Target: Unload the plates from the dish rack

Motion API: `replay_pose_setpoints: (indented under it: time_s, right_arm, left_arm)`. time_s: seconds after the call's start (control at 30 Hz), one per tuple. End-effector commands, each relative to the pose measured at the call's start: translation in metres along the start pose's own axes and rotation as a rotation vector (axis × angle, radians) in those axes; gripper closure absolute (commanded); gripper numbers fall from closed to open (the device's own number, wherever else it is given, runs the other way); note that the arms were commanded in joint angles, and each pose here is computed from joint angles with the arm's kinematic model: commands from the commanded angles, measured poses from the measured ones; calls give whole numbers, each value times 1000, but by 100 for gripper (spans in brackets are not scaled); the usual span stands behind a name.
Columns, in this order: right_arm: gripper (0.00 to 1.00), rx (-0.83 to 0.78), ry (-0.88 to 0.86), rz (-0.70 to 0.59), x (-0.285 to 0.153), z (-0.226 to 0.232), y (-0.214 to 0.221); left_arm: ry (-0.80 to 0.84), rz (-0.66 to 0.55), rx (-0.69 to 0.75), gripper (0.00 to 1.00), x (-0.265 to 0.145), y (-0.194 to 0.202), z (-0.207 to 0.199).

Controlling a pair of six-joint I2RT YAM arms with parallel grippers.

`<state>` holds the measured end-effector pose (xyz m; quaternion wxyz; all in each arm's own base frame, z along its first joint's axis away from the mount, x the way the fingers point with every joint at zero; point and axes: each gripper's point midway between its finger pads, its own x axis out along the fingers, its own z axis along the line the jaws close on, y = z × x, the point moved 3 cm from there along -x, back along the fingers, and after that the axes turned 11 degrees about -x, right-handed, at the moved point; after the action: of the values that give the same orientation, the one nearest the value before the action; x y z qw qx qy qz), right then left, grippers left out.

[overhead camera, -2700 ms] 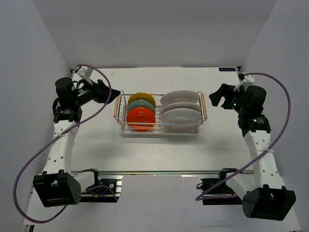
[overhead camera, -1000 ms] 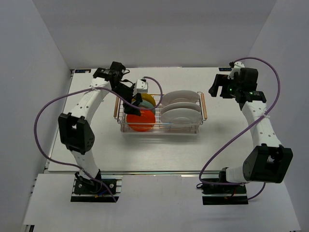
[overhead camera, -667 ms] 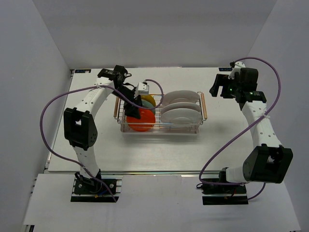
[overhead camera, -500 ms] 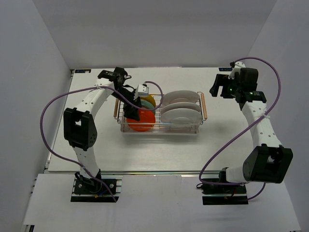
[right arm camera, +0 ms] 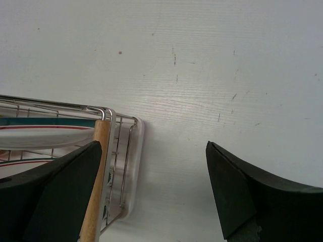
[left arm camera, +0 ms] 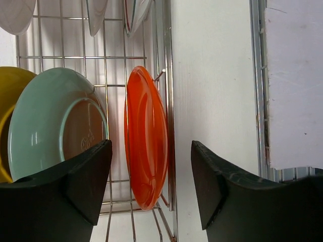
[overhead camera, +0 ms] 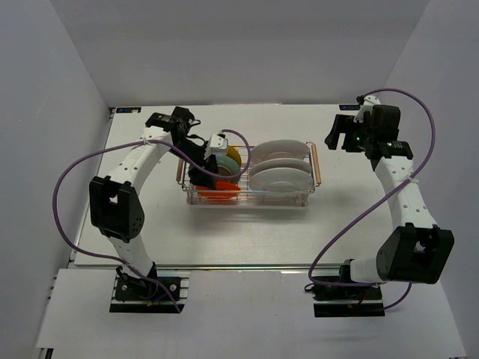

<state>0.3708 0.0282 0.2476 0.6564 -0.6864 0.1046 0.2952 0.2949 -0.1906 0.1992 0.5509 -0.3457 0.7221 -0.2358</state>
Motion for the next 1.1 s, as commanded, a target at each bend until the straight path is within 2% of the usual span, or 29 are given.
replay_pose_setpoints:
  time_s: [0.0,0.23,0.37,0.4,0.47,0.5,0.7,0.77,0.8,0.93,1.07]
  right_arm:
    - [11,-5,8,-40,-8,2,-10]
    - [11,-9,17,-37,-8,0,-10]
    - [11,-5,18,-34,-7,0,-9]
    - [11,-4,19,-31,-6,0,-9]
    - [11,-4,22,-30,-6,-1,-9]
    - [11,-2,26,-31,-7,-2,-9]
    - [11,-2,51,-33,-9,-5,-10]
    - [11,-1,44,-32,-8,-4,-10]
    - [11,0,45,-32,-8,-5,-10]
    - [11,3,44,-23,-6,-5,-11]
    - [11,6,47,-3,-4,-6,-7]
  left_arm:
    - [10,-39,39,27,0,-10,-1]
    - [14,-25,29,28,4,-4,1]
    - [17,-25,30,38,4,-3,0]
    - [20,-25,26,44,4,-2,0]
    - [18,-23,31,49,5,-1,0]
    - [20,-23,30,55,5,-1,0]
    - [32,-16,36,58,5,2,-4]
    - [31,-17,38,64,6,2,-3]
    - [41,-18,27,74,7,2,-2]
    - [74,-7,20,90,7,0,-1]
    - [59,3,15,98,4,-4,5]
